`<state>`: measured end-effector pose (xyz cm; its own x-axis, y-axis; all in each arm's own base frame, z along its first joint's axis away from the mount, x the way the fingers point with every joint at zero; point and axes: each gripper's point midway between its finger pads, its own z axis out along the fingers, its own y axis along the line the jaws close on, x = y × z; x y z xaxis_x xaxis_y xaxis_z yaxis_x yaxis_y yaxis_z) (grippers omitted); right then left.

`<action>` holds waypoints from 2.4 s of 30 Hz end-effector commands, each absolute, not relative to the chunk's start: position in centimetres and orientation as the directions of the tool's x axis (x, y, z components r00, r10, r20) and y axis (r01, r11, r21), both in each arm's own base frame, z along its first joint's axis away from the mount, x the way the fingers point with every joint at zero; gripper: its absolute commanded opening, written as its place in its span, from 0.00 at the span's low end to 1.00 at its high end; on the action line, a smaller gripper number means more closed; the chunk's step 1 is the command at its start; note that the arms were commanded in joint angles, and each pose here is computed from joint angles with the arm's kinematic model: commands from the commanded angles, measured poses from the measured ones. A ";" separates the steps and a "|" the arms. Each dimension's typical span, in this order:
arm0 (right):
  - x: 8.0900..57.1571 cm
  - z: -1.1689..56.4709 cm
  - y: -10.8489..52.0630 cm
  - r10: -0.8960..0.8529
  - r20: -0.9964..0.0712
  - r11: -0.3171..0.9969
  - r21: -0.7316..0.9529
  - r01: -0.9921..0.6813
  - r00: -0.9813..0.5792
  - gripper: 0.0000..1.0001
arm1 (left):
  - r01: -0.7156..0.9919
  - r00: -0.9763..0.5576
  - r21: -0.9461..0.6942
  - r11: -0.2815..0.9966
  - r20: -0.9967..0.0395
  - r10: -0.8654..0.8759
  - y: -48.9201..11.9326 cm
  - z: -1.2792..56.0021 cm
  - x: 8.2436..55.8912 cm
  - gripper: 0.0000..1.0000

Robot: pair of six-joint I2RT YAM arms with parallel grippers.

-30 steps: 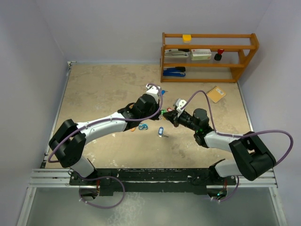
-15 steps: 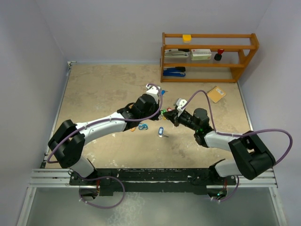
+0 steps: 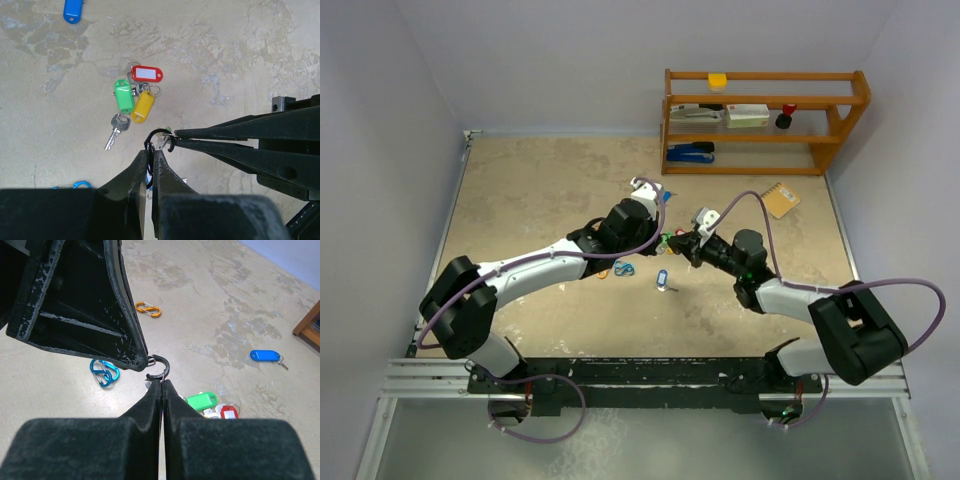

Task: Put the keys on the keyring

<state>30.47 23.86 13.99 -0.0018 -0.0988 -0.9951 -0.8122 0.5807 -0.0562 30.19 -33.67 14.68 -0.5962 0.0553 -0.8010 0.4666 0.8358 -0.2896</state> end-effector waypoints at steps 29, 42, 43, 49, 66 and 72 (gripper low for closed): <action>32.9 16.7 21.3 -0.092 -0.995 0.711 -0.088 -0.698 0.031 0.00 | 0.146 -0.395 -0.292 0.945 -0.893 -0.215 -25.6 22.1 32.5 0.79; 38.4 17.7 16.5 -0.043 -0.996 0.911 -0.008 -0.411 -0.075 0.00 | -0.026 -0.309 -0.309 0.951 -0.902 -0.302 -20.5 23.1 32.6 0.91; 38.8 17.5 15.9 -0.036 -0.995 0.925 0.002 -0.379 -0.093 0.00 | -0.023 -0.311 -0.308 0.951 -0.902 -0.300 -20.6 23.1 32.6 0.91; 39.8 15.9 12.9 -0.015 -0.989 0.971 0.021 -0.237 -0.150 0.00 | -0.026 -0.313 -0.312 0.950 -0.900 -0.304 -20.7 22.9 32.7 0.91; 38.5 11.7 8.8 0.085 -0.957 0.996 0.092 -0.013 -0.277 0.30 | -0.013 -0.338 -0.308 0.951 -0.894 -0.294 -21.6 22.2 33.1 0.91; 38.9 12.2 9.2 0.097 -0.949 0.994 0.107 -0.015 -0.300 0.52 | -0.012 -0.341 -0.308 0.951 -0.893 -0.293 -21.8 22.1 33.2 0.91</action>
